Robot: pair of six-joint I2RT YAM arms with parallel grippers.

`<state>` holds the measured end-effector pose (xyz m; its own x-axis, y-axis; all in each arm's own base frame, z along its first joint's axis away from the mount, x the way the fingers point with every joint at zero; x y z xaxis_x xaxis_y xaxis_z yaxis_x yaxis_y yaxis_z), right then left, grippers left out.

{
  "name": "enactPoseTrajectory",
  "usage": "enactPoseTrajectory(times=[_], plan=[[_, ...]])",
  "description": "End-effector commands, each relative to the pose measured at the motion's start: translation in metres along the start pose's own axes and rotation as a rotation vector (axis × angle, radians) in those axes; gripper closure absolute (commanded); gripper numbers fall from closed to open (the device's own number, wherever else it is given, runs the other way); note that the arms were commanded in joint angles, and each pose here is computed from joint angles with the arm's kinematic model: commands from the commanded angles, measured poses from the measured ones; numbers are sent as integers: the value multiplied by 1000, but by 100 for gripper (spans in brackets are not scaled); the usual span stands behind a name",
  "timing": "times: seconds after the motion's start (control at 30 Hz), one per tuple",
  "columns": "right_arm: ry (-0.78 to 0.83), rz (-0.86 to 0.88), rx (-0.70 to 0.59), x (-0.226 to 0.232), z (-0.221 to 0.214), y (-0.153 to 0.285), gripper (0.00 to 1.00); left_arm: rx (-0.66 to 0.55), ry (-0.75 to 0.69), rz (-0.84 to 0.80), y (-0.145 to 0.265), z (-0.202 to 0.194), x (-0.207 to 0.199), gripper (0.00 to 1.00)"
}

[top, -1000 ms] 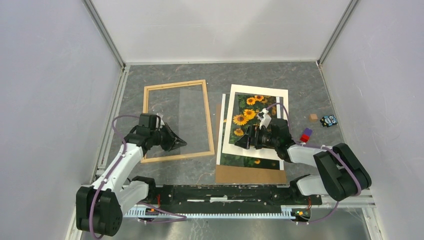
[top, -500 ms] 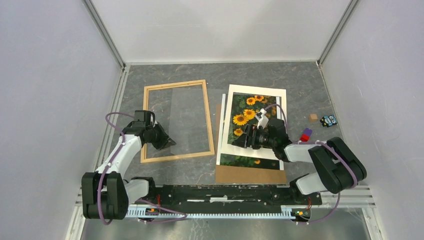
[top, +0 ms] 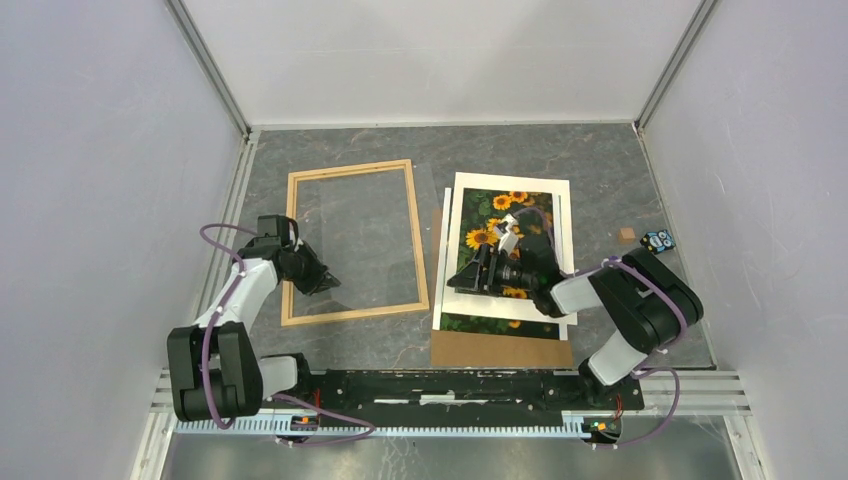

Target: Put the photo into the frame

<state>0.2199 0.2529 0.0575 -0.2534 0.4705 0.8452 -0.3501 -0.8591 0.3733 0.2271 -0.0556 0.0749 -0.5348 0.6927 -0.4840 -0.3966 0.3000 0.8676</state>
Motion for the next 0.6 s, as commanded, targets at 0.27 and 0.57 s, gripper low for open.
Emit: enactPoseTrajectory(times=[0.27, 0.57], plan=[[-12, 135, -30, 23, 38, -41, 30, -20, -89, -51, 4, 15, -12, 98], [38, 70, -7, 5, 46, -51, 26, -7, -98, -69, 2, 15, -14, 98]])
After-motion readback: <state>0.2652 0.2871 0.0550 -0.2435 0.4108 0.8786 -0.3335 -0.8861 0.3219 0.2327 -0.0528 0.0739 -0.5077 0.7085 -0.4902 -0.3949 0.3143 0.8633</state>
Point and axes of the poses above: each gripper's point midway between its finger pads, its own y axis back along the fingers, its own x axis along the line the jaws close on, z = x × y, the point moved 2 cm from there along y, back along the fingers, and after that the axes turned 1 degree about y, right-handed, at the moved point
